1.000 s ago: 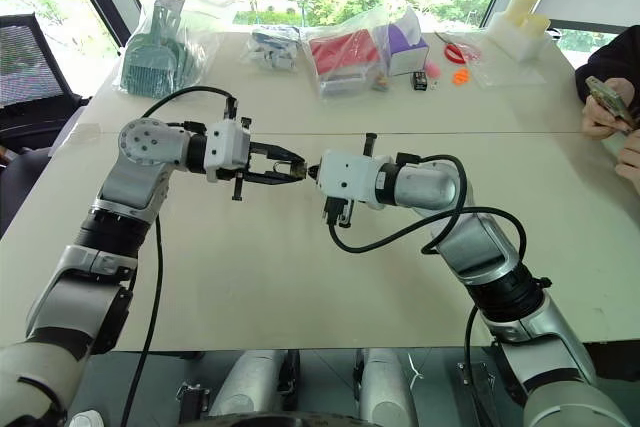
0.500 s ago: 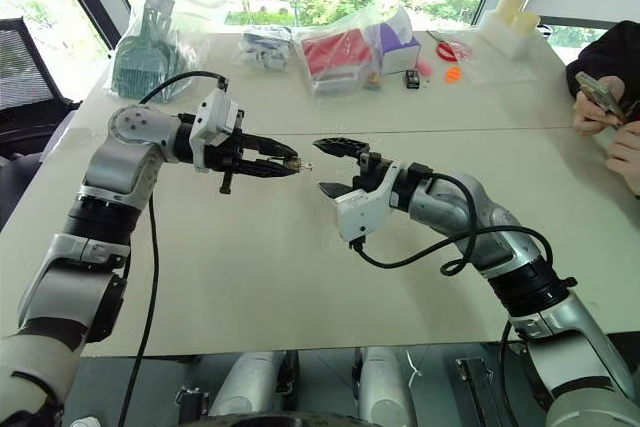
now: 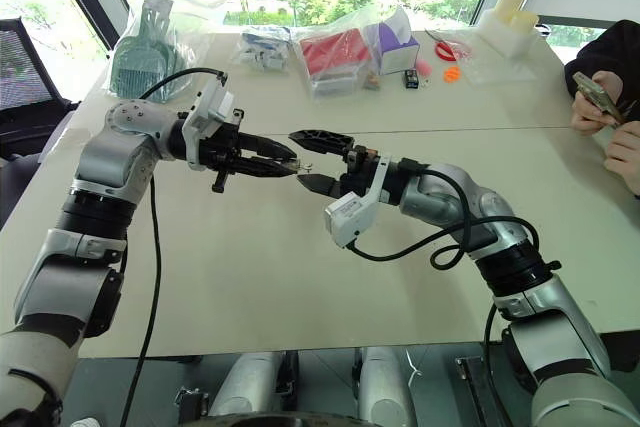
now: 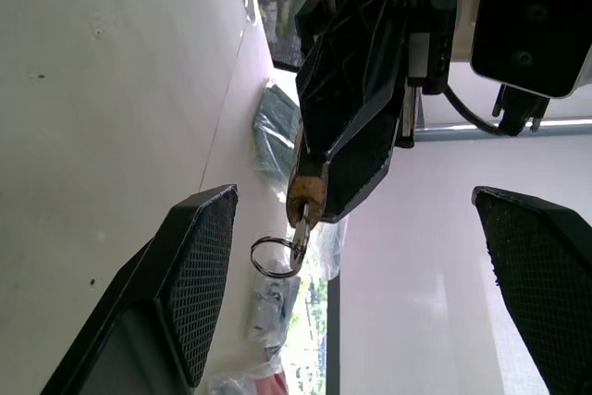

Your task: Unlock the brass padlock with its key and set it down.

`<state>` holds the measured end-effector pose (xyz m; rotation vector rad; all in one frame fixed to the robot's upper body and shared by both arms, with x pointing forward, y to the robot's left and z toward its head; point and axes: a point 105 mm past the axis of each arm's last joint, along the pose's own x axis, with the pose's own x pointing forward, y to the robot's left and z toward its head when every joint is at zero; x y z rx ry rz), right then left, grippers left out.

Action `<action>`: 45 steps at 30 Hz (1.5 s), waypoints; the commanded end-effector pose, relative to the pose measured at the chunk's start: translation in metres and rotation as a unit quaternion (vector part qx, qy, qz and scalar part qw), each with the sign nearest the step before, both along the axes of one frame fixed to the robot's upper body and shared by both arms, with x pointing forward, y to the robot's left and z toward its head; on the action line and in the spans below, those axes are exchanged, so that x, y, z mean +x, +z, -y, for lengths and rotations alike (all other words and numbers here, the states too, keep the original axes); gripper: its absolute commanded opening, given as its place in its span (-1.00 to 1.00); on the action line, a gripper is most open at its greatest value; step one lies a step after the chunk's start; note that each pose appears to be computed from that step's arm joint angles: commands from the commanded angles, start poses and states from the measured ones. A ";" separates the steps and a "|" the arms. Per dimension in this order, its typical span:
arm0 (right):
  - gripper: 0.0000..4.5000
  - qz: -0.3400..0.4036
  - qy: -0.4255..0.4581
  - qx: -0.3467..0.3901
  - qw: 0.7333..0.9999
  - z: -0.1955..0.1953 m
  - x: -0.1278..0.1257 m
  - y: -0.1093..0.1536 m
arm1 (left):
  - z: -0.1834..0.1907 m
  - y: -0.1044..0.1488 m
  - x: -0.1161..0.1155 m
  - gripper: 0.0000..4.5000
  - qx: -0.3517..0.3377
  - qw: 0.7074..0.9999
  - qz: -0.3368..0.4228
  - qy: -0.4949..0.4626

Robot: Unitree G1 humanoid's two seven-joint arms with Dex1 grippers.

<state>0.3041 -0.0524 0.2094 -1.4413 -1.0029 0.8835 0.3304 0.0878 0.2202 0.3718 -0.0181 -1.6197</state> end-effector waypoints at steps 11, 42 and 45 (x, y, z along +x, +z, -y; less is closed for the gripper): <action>-0.97 0.021 0.020 0.000 1.000 -0.003 -0.002 0.010 | 0.005 0.020 -0.012 -0.69 -0.020 0.999 0.019 -0.022; -1.00 0.013 0.012 -0.010 1.000 0.001 -0.003 0.001 | -0.004 0.023 -0.004 0.99 -0.032 0.999 0.008 0.030; -1.00 0.010 0.008 -0.011 1.000 0.003 -0.001 -0.001 | -0.007 0.027 -0.004 0.99 -0.038 0.998 0.008 0.040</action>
